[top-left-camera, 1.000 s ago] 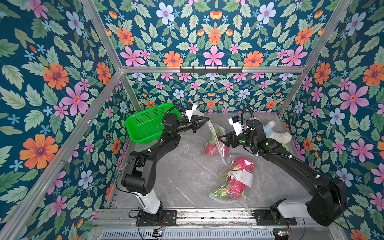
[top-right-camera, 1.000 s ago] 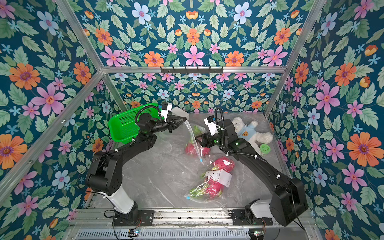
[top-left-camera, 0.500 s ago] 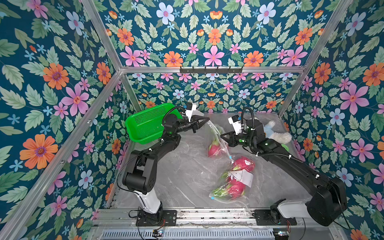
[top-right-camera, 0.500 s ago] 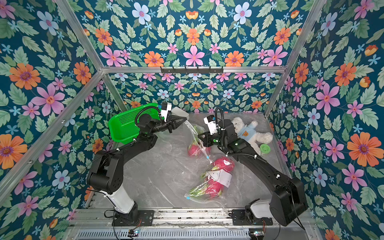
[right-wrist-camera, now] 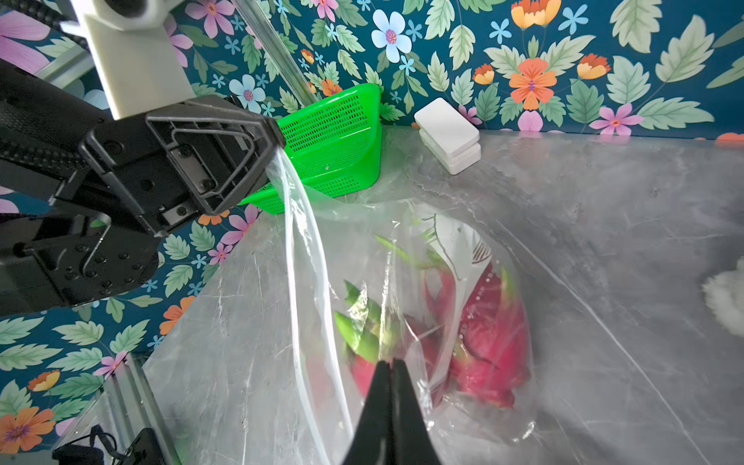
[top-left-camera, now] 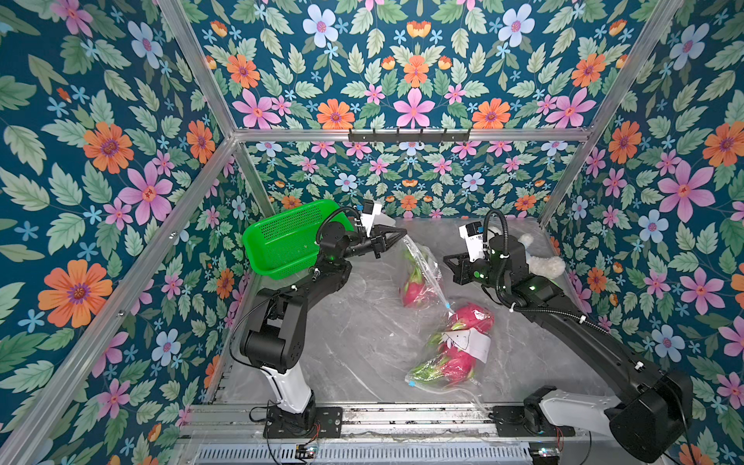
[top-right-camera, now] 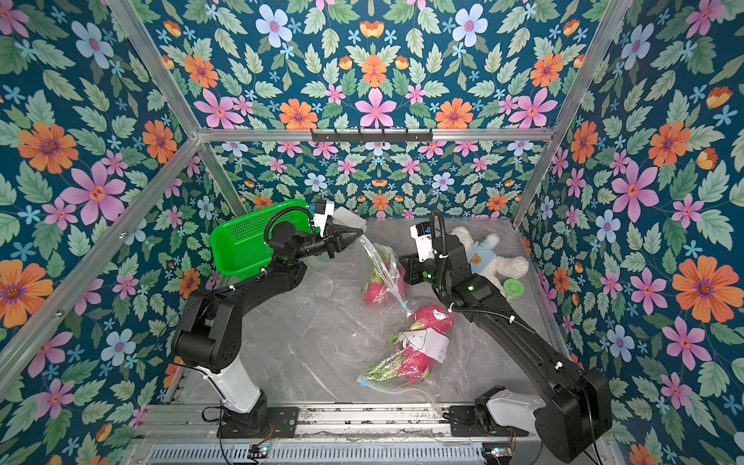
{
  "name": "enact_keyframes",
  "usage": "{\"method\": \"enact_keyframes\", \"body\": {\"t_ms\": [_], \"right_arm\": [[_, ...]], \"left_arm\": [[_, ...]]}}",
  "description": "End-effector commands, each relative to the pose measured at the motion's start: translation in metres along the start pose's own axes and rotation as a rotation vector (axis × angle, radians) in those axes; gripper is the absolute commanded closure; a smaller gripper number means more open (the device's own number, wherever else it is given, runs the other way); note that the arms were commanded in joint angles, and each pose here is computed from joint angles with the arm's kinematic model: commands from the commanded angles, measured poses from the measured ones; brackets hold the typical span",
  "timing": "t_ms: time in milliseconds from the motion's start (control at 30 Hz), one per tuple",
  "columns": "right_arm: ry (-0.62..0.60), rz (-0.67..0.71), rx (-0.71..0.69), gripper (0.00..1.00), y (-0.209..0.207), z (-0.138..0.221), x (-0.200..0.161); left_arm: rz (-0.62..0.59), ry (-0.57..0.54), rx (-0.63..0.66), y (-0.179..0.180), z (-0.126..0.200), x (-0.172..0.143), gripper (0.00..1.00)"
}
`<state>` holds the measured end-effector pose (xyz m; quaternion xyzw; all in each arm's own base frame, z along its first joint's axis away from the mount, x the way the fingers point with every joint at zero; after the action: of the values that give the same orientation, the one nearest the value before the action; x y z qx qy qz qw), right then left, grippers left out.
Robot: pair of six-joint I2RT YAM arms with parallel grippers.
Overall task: Open the zip-top bag and take out the dragon fruit
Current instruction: Open the zipper of the food storage bag at the center of the board.
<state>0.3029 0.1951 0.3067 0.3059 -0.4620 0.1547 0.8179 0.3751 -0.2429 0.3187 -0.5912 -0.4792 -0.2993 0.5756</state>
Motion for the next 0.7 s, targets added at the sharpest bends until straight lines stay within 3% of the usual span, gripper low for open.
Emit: {"method": "enact_keyframes", "body": {"t_ms": [0, 67, 233, 400, 600, 633, 667], "right_arm": [[0.005, 0.011, 0.082, 1.0, 0.012, -0.001, 0.004], [0.025, 0.028, 0.124, 0.99, 0.017, -0.004, 0.002], [0.064, 0.035, 0.18, 0.71, 0.025, -0.018, -0.005], [0.09, 0.03, 0.219, 0.62, 0.03, -0.035, -0.012], [0.117, 0.015, 0.217, 0.63, 0.028, -0.051, -0.017], [0.12, 0.011, 0.215, 0.67, 0.028, -0.052, -0.018], [0.123, 0.007, 0.206, 0.77, 0.026, -0.054, -0.018]], "left_arm": [[-0.031, -0.021, -0.035, -0.008, -0.001, 0.007, 1.0], [-0.034, -0.021, -0.039, -0.01, -0.002, 0.008, 1.0], [-0.036, -0.02, -0.047, -0.013, -0.004, 0.009, 1.0], [-0.034, -0.019, -0.048, -0.013, -0.004, 0.009, 1.0], [-0.034, -0.019, -0.051, -0.013, -0.004, 0.008, 1.0], [-0.033, -0.018, -0.051, -0.013, -0.004, 0.008, 1.0], [-0.033, -0.019, -0.051, -0.013, -0.004, 0.008, 1.0]]}}
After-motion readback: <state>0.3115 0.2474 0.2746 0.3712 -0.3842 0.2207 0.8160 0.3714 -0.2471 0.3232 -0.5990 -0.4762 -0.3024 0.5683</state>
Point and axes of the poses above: each gripper's point midway between its finger pads, its own z axis back along the fingers, its own y axis along the line the jaws close on, x = y × z, the point moved 5 cm from there along z, back along the fingers, and after that the axes turned 2 degrees about z, right-handed, at the moved point
